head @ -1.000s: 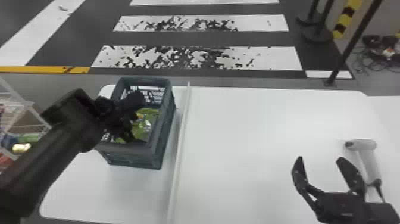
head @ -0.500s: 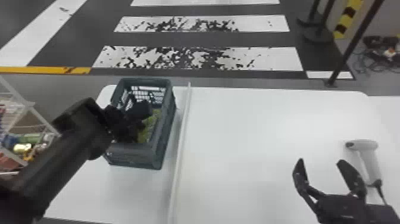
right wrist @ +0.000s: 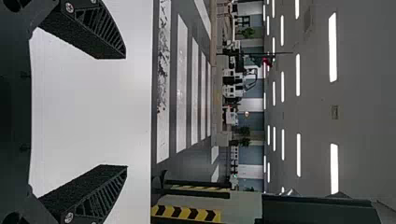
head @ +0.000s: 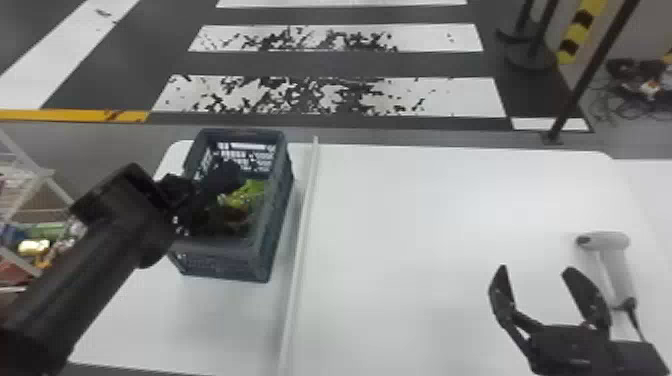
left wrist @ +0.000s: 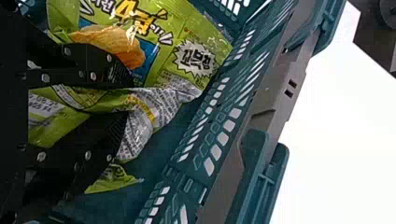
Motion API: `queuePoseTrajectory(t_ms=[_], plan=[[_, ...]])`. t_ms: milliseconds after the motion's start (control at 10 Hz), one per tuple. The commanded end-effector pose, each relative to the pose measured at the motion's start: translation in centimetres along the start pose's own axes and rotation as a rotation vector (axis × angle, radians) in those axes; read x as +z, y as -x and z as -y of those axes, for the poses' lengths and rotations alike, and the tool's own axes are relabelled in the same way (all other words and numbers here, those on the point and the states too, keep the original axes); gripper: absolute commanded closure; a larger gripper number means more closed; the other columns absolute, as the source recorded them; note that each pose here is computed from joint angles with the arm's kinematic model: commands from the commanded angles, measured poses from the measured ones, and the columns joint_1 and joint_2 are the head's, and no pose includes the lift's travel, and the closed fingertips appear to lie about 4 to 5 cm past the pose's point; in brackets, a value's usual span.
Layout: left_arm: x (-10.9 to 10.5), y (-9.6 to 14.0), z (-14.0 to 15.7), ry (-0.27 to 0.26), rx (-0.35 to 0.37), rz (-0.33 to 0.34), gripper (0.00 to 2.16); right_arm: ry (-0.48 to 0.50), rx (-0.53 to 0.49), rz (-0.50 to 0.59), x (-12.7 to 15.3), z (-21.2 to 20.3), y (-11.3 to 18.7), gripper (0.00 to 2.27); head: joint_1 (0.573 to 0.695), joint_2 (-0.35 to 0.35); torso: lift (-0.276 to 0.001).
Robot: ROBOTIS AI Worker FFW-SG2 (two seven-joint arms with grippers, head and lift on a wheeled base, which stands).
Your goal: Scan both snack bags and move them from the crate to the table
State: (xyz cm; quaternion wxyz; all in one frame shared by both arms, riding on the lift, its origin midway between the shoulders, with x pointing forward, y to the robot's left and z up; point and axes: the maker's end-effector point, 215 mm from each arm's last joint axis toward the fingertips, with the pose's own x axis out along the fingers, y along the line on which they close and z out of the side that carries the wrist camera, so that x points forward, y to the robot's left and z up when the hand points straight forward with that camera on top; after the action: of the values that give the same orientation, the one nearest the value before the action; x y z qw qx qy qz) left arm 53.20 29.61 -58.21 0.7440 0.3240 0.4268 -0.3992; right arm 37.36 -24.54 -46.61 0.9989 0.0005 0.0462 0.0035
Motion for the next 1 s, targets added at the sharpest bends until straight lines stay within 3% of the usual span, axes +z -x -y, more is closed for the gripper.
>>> queuePoseTrajectory(t_ms=[0, 200, 900], plan=[[1.2, 1.7, -1.0, 0.059, 0.008, 0.088, 2.13, 0.001, -0.002, -0.002, -0.1, 0.1, 0.1, 0.10, 0.695, 0.064, -0.037], [2.7, 4.9, -3.5, 0.133, 0.035, 0.208, 2.13, 0.000, -0.001, 0.004, 0.1, 0.0, 0.2, 0.10, 0.695, 0.061, -0.037], [4.3, 10.1, -6.3, 0.211, 0.048, 0.440, 2.13, -0.002, 0.003, 0.000, 0.2, -0.2, 0.3, 0.11, 0.695, 0.090, -0.037]])
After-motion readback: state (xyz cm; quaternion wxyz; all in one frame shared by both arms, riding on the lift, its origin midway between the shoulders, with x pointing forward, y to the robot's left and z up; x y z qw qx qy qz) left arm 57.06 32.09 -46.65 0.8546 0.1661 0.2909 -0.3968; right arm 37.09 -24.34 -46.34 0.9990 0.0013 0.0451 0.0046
